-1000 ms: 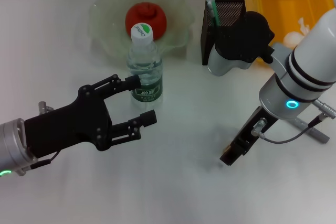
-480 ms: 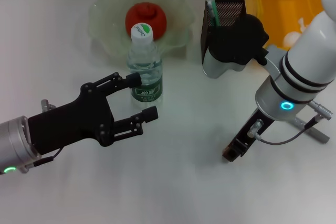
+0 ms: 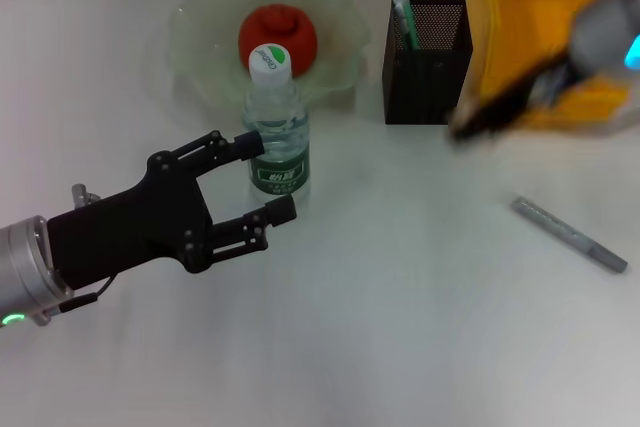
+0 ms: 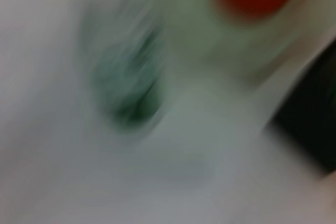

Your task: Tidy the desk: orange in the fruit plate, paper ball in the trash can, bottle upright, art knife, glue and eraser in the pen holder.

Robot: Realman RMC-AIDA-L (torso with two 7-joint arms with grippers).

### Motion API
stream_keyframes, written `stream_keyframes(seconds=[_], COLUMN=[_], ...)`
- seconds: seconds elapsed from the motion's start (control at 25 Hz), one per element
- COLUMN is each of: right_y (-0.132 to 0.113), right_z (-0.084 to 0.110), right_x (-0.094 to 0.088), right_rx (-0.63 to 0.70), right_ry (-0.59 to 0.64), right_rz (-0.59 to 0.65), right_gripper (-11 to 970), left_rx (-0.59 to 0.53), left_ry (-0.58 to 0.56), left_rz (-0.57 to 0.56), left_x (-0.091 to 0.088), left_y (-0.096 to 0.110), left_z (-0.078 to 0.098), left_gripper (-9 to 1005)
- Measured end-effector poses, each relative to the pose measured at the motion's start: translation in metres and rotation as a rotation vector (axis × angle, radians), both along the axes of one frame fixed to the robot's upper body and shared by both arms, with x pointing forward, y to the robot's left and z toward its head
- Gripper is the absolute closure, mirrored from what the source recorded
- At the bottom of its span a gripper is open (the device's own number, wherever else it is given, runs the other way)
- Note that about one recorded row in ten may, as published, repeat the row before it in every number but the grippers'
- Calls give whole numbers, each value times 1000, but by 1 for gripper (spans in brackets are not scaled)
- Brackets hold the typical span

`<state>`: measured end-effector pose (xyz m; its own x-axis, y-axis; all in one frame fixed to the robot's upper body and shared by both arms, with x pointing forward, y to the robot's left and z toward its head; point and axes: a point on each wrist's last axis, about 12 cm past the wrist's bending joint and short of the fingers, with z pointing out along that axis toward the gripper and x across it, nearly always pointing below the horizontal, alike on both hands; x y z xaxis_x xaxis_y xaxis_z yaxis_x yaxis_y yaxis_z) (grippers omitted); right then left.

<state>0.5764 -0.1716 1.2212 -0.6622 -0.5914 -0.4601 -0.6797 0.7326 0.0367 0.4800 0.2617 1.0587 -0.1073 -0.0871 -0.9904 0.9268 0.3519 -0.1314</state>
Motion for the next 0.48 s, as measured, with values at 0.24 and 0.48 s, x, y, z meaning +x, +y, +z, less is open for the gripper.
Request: stream_keyframes(seconds=[0.24,0.48], right_y=[-19,-6], right_z=[26,-18], right_x=[47,84], right_rx=[146,132], right_ry=[-201,-135], right_rz=[-152,-172], right_gripper=[484,458], left_rx=[-1,-1], left_ry=[-8,-7], left_rz=[-10,-11], left_x=[3,3], left_y=[-3,-5], left_z=[2,1], left_gripper=[199,199])
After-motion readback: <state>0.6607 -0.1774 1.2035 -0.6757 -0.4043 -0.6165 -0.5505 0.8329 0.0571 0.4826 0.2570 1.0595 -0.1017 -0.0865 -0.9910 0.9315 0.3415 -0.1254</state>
